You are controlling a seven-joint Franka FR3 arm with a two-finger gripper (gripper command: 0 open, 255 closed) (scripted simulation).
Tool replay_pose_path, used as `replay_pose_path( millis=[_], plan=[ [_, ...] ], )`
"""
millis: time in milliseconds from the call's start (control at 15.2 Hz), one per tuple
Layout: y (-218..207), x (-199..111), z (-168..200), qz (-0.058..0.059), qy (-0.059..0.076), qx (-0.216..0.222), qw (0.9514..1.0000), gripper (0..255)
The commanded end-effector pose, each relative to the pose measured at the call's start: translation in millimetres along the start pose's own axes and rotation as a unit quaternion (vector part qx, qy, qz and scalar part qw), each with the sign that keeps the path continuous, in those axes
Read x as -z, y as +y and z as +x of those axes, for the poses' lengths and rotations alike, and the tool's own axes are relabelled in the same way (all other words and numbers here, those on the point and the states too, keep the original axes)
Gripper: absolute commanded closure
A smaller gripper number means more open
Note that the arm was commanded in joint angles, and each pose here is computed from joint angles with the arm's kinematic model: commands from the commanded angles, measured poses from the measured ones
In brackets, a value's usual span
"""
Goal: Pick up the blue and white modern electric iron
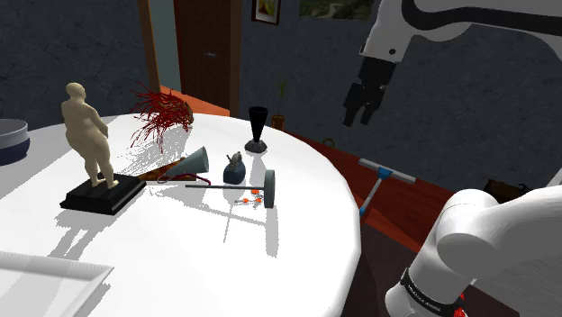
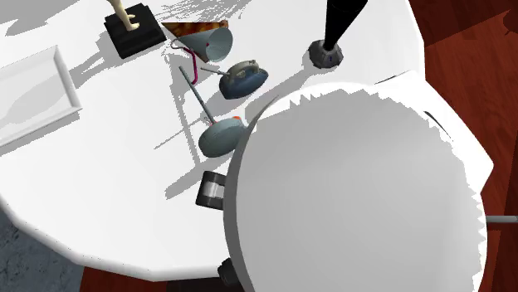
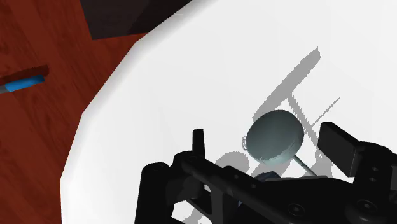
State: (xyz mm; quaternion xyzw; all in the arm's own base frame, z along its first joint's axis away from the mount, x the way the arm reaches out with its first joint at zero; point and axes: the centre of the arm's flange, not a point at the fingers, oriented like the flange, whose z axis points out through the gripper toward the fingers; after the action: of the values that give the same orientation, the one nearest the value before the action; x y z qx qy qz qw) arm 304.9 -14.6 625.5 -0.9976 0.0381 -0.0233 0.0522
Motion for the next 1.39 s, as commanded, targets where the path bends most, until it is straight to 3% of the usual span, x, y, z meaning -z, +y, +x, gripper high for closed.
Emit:
replay_pose_path(
  millis=[0,660,1320],
  plan=[
    [0.0,0.0,0.0,0.0,0.0,0.0,1.0,0],
    [-59.2,-76.0,81.3,0.007,0.025,-0.093,0.9953,0],
    [-102.8,-146.8,176.0,0.014,0.05,-0.186,0.9812,0]
  ],
)
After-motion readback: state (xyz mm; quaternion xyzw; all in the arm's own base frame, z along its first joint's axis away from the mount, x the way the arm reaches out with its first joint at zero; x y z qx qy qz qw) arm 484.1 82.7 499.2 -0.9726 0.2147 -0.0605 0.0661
